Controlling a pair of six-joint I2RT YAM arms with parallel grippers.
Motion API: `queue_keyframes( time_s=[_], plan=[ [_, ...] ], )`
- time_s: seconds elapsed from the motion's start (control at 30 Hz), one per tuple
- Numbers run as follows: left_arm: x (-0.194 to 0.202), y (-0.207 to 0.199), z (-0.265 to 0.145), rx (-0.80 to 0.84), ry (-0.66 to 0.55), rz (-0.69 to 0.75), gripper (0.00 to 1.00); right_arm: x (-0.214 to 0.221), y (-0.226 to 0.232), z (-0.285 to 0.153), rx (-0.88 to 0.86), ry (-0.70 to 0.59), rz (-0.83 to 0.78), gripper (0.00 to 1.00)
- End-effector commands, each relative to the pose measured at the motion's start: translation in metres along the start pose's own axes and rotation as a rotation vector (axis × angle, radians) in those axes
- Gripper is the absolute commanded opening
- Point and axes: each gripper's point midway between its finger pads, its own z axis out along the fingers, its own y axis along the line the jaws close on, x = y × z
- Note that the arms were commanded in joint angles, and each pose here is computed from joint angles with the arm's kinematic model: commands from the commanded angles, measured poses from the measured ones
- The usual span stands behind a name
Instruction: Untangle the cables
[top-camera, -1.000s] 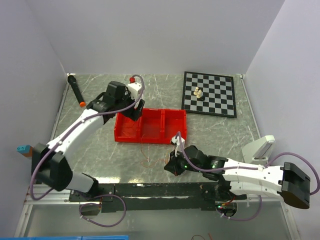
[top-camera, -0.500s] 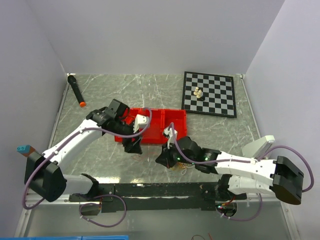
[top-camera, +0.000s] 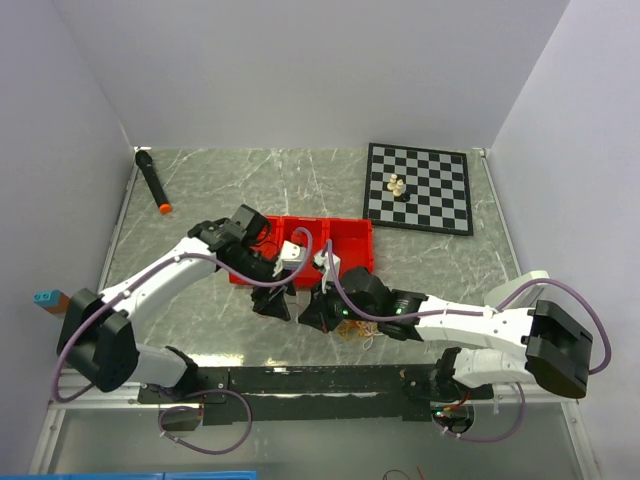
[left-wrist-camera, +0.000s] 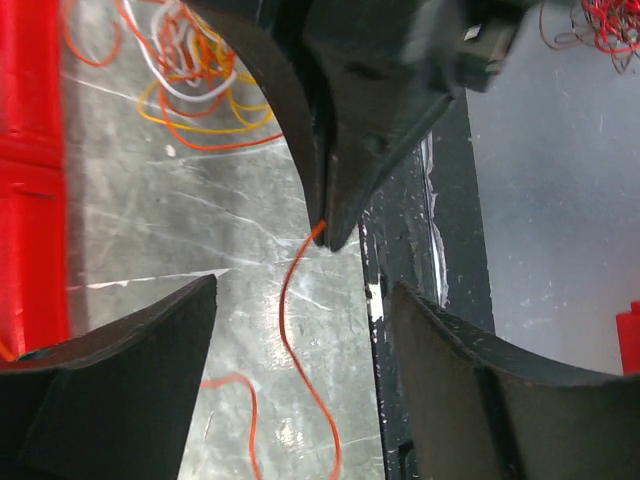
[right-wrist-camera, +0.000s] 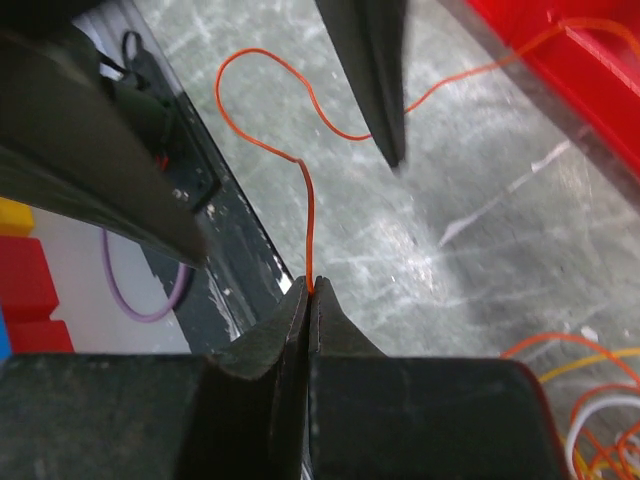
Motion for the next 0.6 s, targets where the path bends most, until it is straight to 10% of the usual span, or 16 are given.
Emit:
queue_keyframes(
  time_s=[0.0, 0.13, 0.43, 0.57],
  plan=[
    [0.004, -0.004, 0.012, 0.077, -0.005, 0.031, 0.73, -0.037, 0.022, 0.002, -0.07, -0.095, -0.04, 0.0],
    [0.006, 0.006, 0.015, 0.033, -0.01, 0.034, 0.69, -0.037, 0.023, 0.003, -0.079, -0.1, -0.037, 0.0],
    [-0.001, 0.011, 0.016, 0.022, -0.023, 0.027, 0.02, -0.035, 0.017, 0.0, -0.066, -0.111, -0.012, 0.0],
    [0.002, 0.016, 0.013, -0.046, -0.033, 0.032, 0.01, -0.032, 0.006, -0.013, -0.036, -0.144, 0.023, 0.42]
  ],
)
